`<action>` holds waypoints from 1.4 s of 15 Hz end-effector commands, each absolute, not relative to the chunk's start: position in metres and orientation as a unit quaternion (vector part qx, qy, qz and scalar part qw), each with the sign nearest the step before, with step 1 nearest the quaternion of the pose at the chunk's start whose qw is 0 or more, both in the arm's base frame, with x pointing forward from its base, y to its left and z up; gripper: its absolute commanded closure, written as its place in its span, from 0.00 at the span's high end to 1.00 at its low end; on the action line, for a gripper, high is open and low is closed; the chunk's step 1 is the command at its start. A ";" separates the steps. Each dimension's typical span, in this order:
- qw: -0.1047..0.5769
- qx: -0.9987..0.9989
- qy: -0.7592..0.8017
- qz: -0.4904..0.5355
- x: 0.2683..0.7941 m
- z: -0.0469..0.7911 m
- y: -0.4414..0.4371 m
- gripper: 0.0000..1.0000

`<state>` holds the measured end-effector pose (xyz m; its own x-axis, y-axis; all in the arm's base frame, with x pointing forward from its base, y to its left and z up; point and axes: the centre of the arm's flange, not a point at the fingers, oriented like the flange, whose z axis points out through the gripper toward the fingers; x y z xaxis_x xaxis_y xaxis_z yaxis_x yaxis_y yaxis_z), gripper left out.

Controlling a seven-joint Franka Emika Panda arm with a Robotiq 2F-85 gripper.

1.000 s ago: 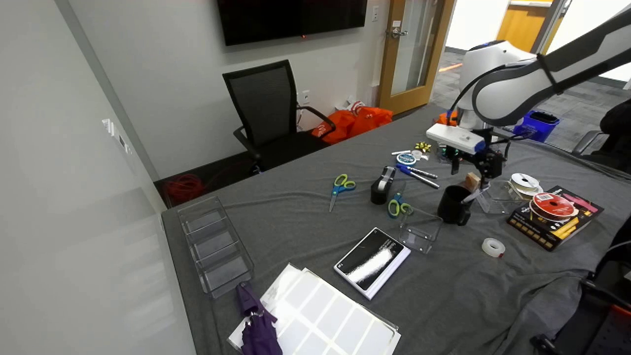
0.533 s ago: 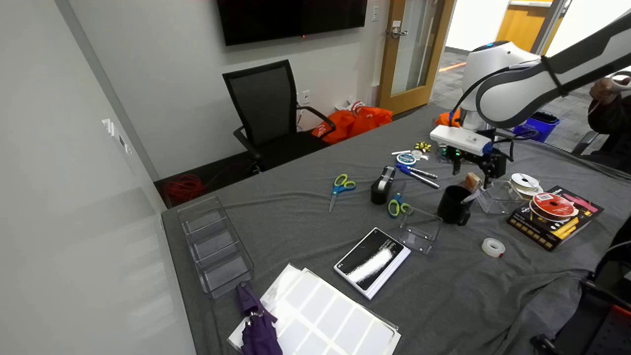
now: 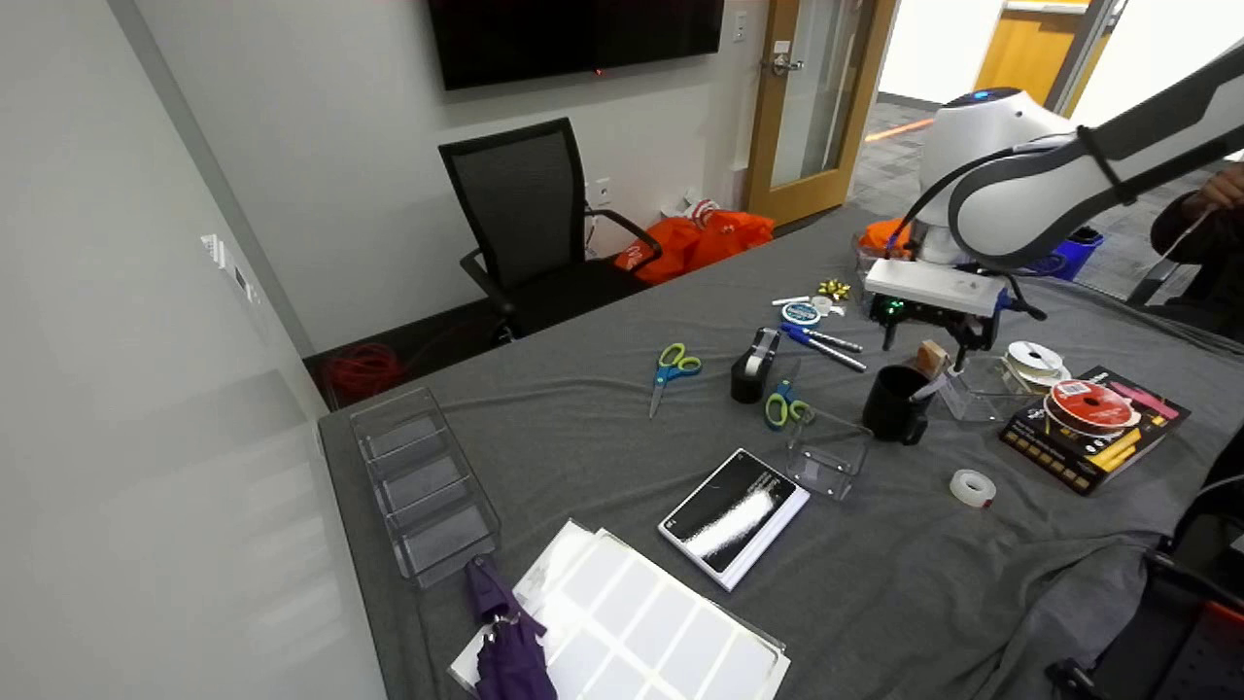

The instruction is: Put the marker inside the black cup

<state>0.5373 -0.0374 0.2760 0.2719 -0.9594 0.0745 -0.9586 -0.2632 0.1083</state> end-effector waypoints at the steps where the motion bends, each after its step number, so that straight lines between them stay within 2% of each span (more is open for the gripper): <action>1: 0.037 0.850 -0.526 0.006 0.507 0.264 -0.046 1.00; 9: -0.010 0.941 -0.339 -0.006 0.461 0.236 -0.044 1.00; 14: 0.020 0.977 -0.211 -0.018 0.454 0.218 -0.044 1.00; 21: 0.055 0.987 -0.148 0.013 0.460 0.190 -0.049 1.00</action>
